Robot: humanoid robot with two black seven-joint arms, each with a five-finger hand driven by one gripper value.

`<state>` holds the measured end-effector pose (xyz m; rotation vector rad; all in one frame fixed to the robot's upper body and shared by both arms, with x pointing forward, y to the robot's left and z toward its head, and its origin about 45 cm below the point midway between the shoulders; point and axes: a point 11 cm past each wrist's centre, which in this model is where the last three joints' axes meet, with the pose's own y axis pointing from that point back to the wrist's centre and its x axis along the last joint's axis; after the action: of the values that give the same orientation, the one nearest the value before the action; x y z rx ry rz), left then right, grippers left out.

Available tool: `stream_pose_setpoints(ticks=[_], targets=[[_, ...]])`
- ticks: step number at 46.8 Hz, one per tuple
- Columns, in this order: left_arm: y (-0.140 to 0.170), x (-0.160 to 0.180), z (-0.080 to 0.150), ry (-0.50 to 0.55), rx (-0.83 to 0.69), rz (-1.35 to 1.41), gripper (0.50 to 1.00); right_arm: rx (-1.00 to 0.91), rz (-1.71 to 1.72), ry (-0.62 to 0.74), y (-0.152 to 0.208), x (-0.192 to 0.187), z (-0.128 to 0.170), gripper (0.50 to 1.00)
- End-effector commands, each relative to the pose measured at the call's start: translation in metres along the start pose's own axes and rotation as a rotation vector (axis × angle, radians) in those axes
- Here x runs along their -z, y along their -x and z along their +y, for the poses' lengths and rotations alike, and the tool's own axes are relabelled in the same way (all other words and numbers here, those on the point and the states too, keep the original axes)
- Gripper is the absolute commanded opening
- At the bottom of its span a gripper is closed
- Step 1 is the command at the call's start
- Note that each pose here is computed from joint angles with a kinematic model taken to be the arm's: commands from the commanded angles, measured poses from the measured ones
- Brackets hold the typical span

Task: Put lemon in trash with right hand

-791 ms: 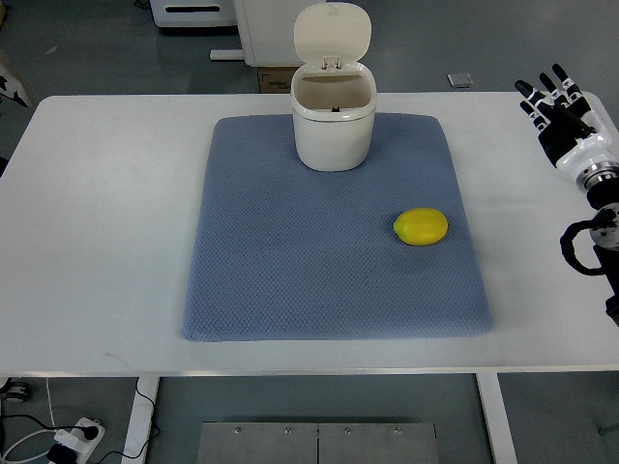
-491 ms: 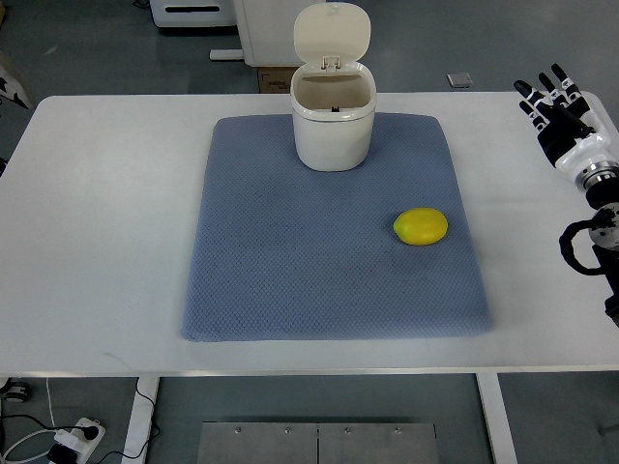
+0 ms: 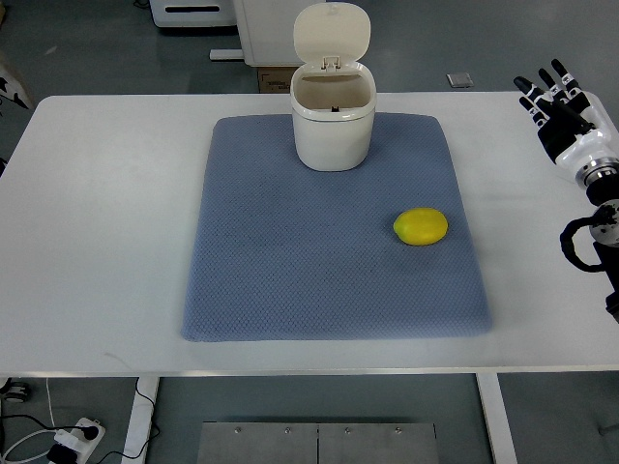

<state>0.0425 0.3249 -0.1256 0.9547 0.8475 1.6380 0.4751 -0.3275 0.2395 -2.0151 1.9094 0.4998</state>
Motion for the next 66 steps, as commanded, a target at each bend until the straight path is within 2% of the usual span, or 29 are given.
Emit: stream_pose_setpoints(ticks=[1, 66], targets=[[0.000, 0.000, 0.000, 0.000, 0.000, 0.000, 1.000, 0.002, -0.001, -0.001, 0.002, 0.000, -0.001, 1.000], [0.000, 0.000, 0.000, 0.000, 0.000, 0.000, 1.000, 0.043, 0.037, 0.024, 0.017, 0.001, -0.008, 1.000]])
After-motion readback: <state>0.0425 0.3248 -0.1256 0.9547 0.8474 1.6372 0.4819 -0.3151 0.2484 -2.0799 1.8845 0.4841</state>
